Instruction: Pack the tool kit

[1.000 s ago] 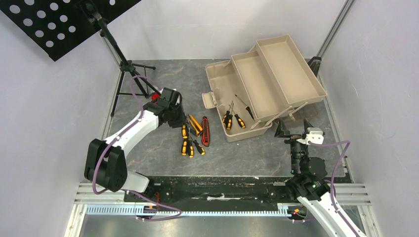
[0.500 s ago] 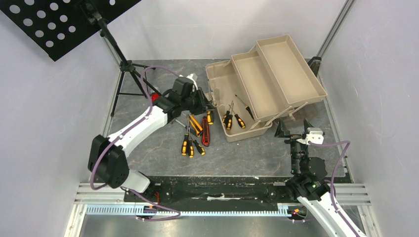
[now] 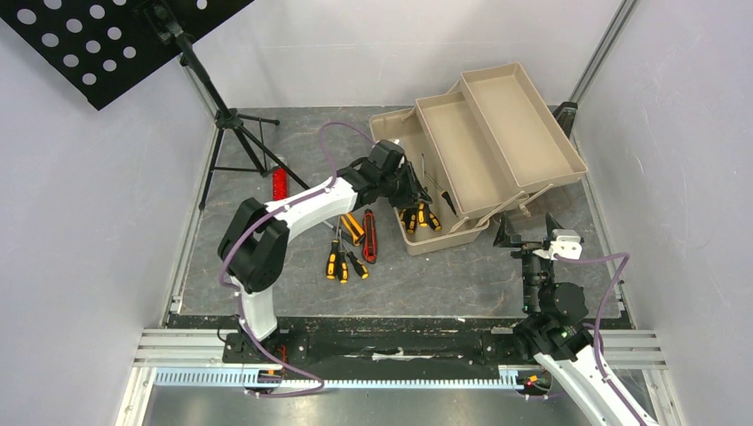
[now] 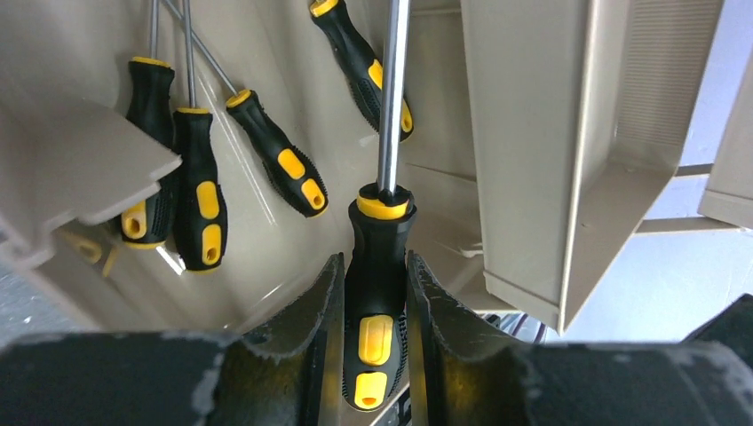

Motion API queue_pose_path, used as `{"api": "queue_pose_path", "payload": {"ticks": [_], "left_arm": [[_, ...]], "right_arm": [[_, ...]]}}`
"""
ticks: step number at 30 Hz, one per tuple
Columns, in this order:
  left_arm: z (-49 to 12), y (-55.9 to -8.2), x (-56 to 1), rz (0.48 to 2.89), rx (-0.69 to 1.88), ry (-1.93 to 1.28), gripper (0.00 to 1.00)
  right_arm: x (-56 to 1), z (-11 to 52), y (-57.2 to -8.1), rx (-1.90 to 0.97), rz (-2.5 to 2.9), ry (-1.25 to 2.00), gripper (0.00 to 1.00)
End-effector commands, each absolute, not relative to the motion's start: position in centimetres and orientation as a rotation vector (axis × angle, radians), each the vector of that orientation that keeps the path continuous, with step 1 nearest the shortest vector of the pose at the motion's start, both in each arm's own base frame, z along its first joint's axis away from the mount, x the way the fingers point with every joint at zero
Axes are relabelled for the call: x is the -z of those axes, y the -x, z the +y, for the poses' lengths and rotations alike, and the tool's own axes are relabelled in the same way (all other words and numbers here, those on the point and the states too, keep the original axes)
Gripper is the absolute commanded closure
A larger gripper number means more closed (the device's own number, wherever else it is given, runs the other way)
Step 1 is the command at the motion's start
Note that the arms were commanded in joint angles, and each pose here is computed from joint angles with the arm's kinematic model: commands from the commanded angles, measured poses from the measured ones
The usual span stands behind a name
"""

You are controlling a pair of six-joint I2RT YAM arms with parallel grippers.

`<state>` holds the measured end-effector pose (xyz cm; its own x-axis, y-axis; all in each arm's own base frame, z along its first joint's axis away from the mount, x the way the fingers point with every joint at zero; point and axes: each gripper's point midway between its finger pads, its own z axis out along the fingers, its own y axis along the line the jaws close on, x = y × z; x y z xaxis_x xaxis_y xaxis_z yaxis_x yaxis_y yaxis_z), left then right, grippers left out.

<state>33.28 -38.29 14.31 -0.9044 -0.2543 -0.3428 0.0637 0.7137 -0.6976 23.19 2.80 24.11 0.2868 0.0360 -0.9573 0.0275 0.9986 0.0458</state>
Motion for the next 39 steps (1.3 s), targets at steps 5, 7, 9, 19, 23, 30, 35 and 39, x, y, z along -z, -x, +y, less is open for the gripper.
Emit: {"api": "queue_pose_path", "payload": {"ticks": [5,7,9,19,23,30,35,39], "left_arm": [[-40.8,-34.3,-16.6,2.451,1.123,0.160,0.50],[-40.6,-34.3,-16.7,2.449,1.106,0.156,0.42],[-40.4,-34.3,-16.9,2.444,1.092,0.149,0.33],[-38.2,-33.6,-18.7,2.423,0.992,0.079,0.29],[-35.6,-32.8,-18.9,2.436,0.857,0.029,0.29],[-29.9,-30.9,-17.1,2.499,0.551,-0.038,0.29],[-26.0,-29.1,-15.5,2.558,0.354,-0.070,0.29],[-22.6,-27.5,-14.2,2.592,0.189,-0.081,0.30]], "right_arm": [[-25.1,2.3,-22.7,-0.016,1.228,-0.097,0.02],[-25.1,2.2,-22.7,-0.016,1.228,-0.097,0.02],[-25.1,2.3,-22.7,-0.015,1.231,-0.096,0.02],[-25.1,2.3,-22.7,-0.017,1.227,-0.097,0.02],[-25.1,2.2,-22.7,-0.016,1.228,-0.097,0.02],[-25.2,2.2,-22.7,-0.015,1.227,-0.097,0.02],[-25.2,2.3,-22.7,-0.017,1.227,-0.098,0.02],[-25.2,2.3,-22.7,-0.017,1.228,-0.097,0.02]]}}
